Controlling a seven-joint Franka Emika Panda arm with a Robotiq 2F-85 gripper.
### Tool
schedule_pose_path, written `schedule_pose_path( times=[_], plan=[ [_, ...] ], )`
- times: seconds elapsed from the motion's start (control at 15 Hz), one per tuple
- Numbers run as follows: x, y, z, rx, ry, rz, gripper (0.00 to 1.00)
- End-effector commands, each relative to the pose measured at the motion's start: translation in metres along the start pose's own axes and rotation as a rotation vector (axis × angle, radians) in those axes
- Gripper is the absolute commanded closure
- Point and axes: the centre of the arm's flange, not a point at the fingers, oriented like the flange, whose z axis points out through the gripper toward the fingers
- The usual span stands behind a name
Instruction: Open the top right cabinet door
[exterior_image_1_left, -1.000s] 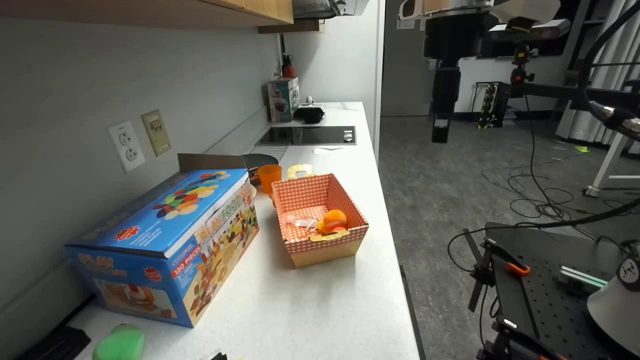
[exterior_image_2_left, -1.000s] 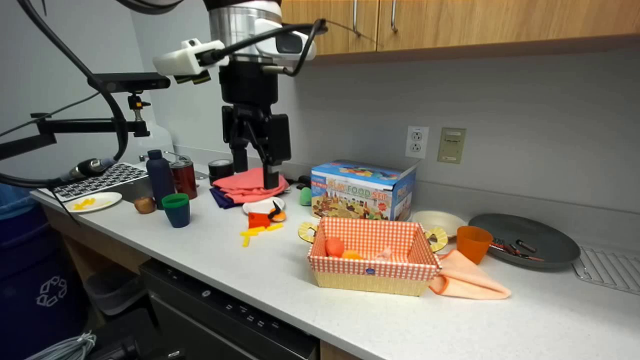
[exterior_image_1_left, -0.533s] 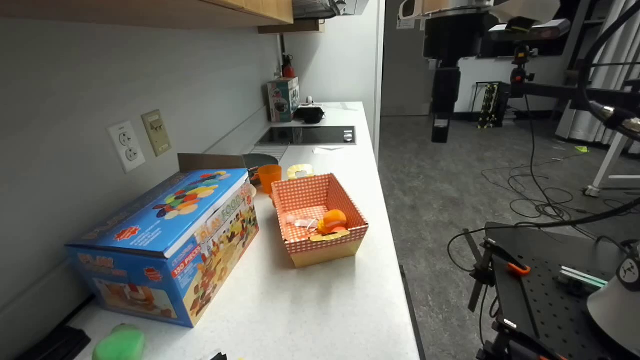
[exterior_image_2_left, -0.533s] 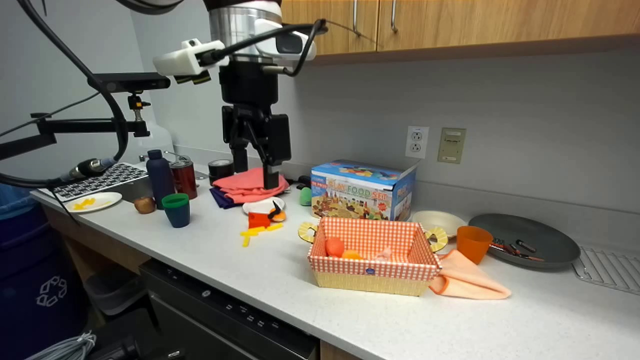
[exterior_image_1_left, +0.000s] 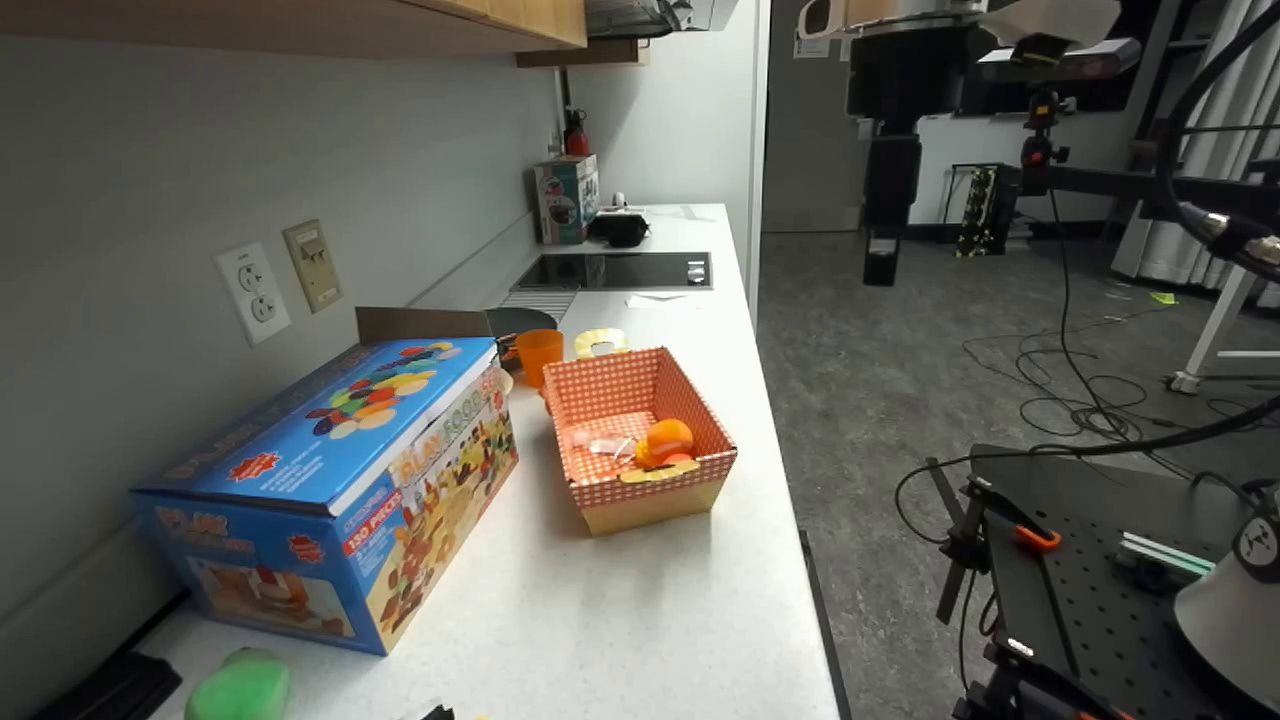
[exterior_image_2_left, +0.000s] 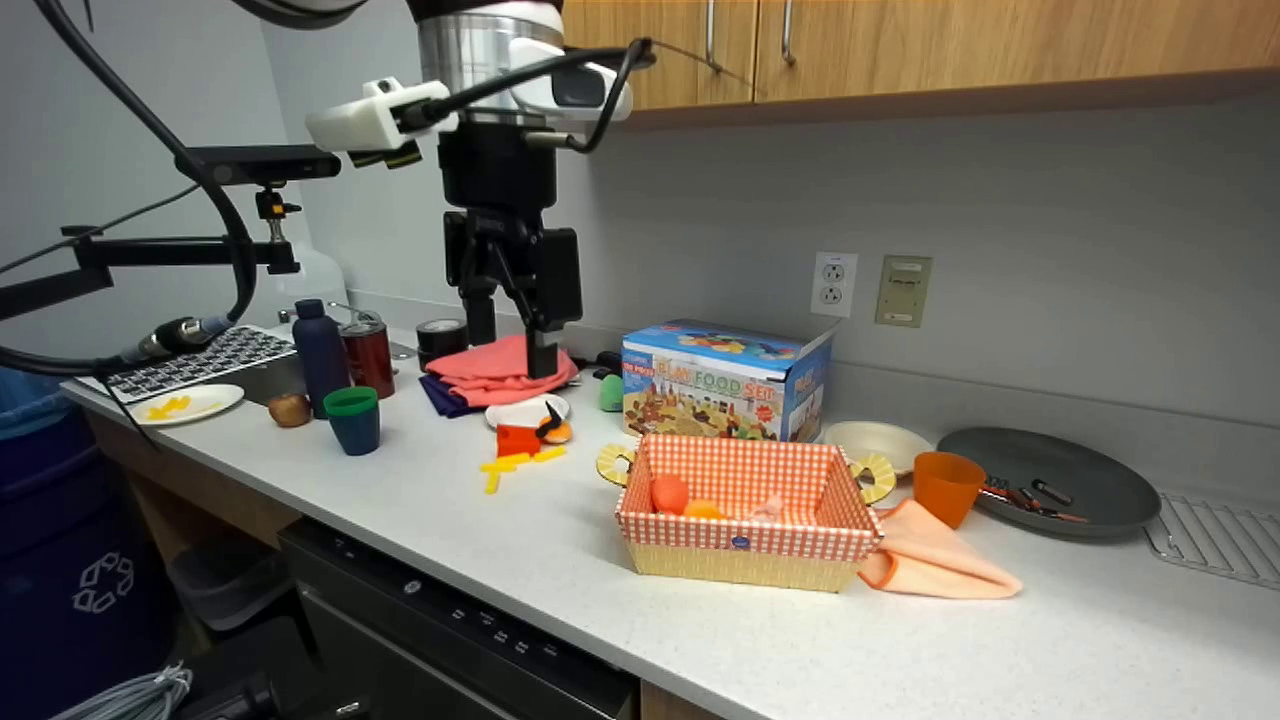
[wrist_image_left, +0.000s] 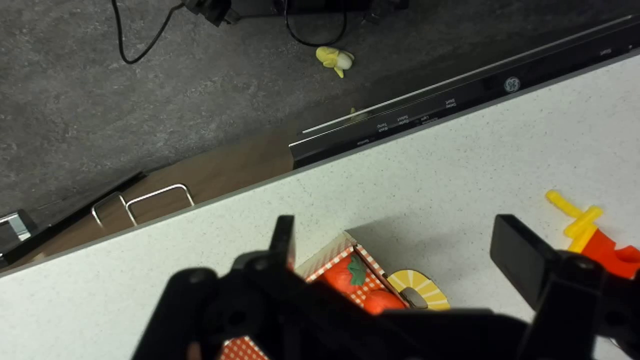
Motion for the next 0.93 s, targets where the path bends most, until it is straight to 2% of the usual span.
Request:
schedule_pose_path(
  times=[0.0,0.33,0.53,0.73,0.87],
  plan=[
    [0.0,0.0,0.0,0.0,0.0,0.0,0.0],
    [0.0,0.0,0.0,0.0,0.0,0.0,0.0],
    [0.0,-0.003,-0.017,-0.016,0.019,0.019,0.0],
    [-0.012,-0.01,-0.053,-0.089,0.051,0.028,0.0],
    [-0.02,-0.015,-0.085,-0.149,0.114,0.011,0.0]
  ],
)
